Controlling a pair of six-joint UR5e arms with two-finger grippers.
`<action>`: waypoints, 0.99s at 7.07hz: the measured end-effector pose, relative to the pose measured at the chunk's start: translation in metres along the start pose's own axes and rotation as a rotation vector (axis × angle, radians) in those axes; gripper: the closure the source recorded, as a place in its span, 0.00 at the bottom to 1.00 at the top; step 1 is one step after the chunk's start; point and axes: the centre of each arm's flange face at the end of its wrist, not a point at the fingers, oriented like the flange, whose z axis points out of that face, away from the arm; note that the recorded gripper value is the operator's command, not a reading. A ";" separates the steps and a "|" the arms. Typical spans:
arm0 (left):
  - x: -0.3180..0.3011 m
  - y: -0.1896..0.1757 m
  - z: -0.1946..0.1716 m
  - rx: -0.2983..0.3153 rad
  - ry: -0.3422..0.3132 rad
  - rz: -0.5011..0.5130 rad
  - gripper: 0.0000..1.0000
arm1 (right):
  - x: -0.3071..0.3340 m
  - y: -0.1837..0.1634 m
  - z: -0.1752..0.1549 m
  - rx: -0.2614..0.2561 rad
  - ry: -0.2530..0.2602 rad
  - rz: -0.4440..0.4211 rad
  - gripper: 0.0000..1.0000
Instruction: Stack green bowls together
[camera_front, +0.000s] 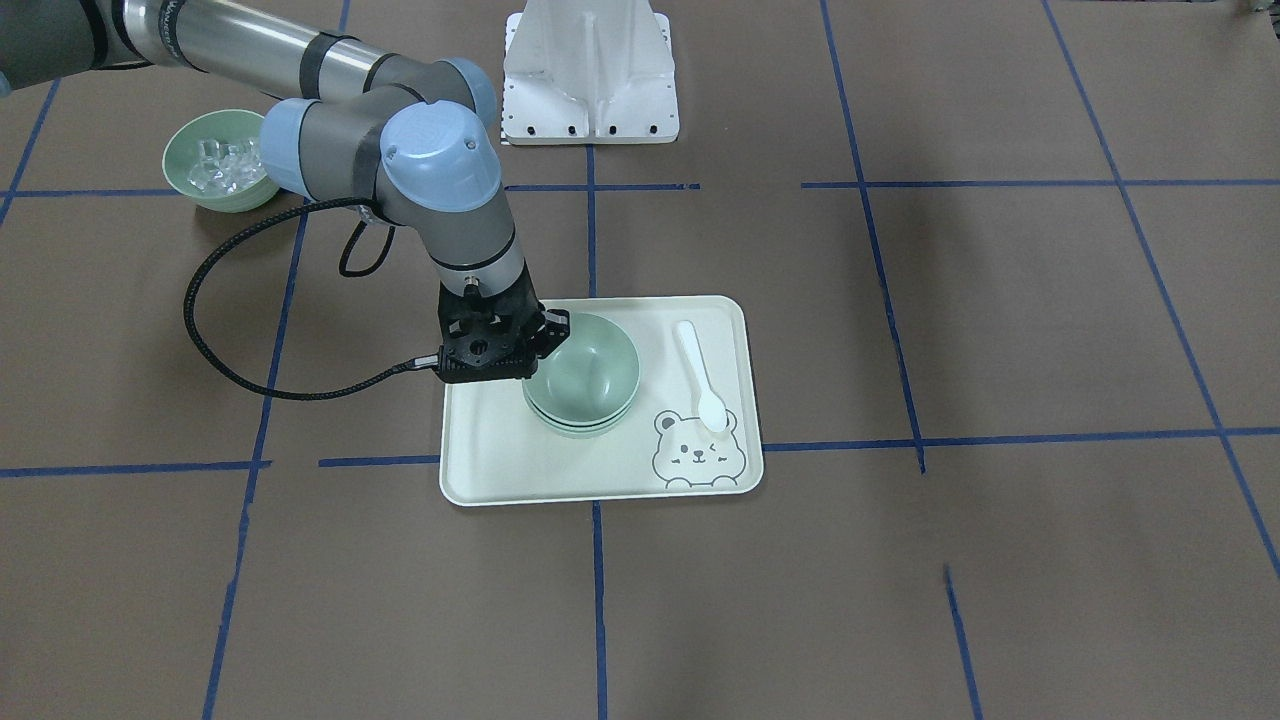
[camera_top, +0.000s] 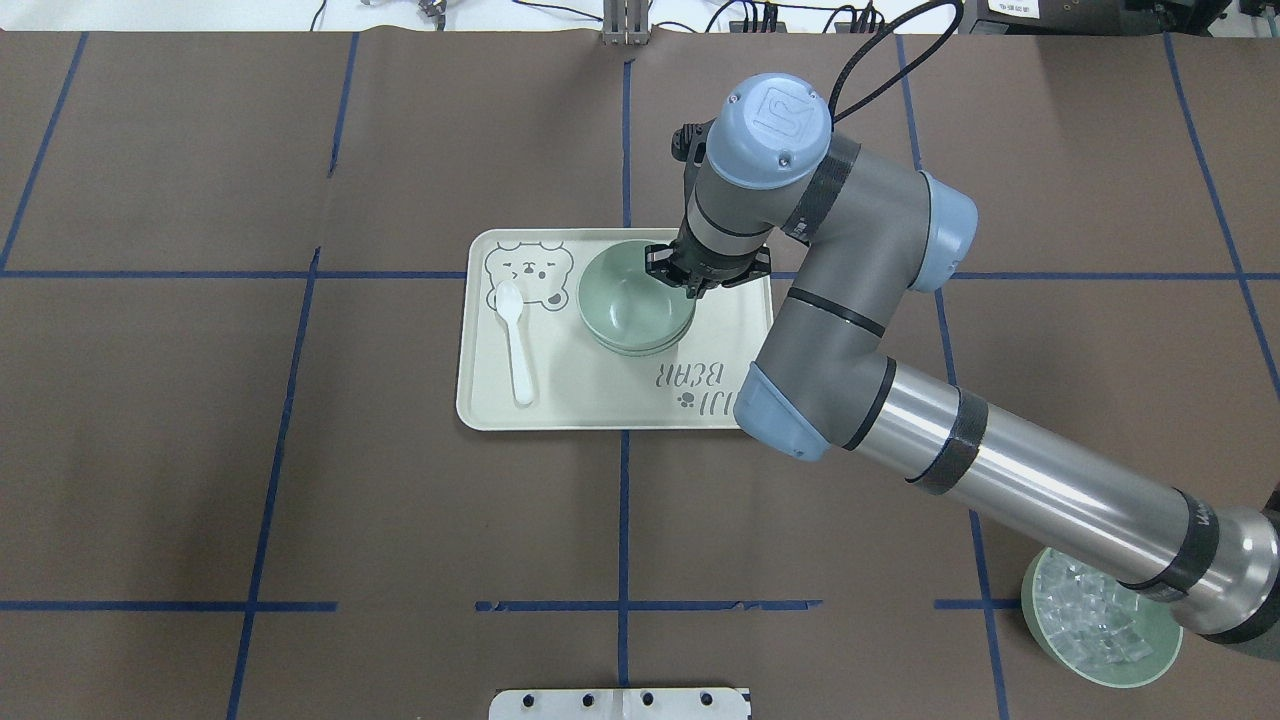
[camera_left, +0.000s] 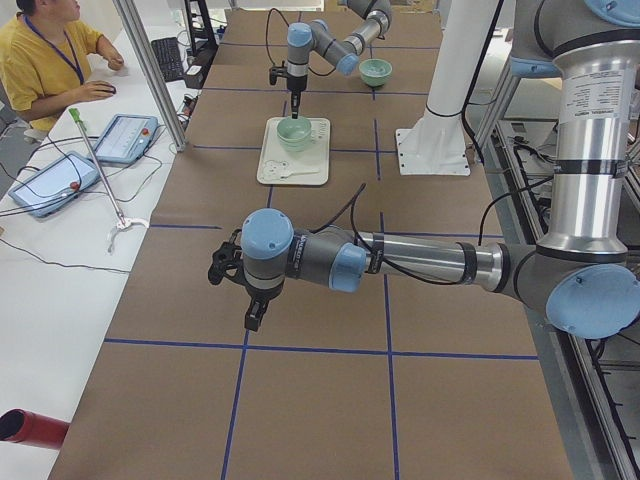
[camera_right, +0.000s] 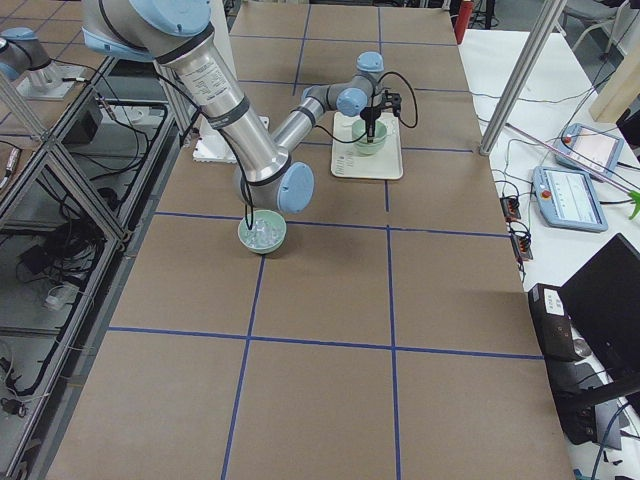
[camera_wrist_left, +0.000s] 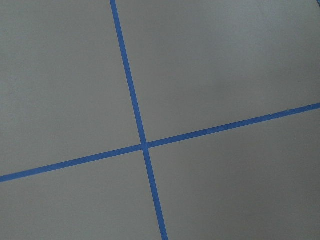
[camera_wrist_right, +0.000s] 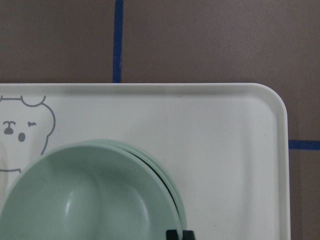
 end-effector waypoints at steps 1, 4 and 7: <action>0.000 0.000 0.000 0.000 0.000 0.000 0.00 | 0.001 0.000 0.001 0.010 0.006 0.001 0.01; 0.000 0.000 0.000 -0.001 0.000 0.000 0.00 | 0.000 0.001 0.002 0.025 0.014 0.011 0.00; -0.012 0.007 0.010 -0.024 -0.006 -0.016 0.00 | 0.075 -0.065 -0.043 -0.021 -0.020 0.004 0.00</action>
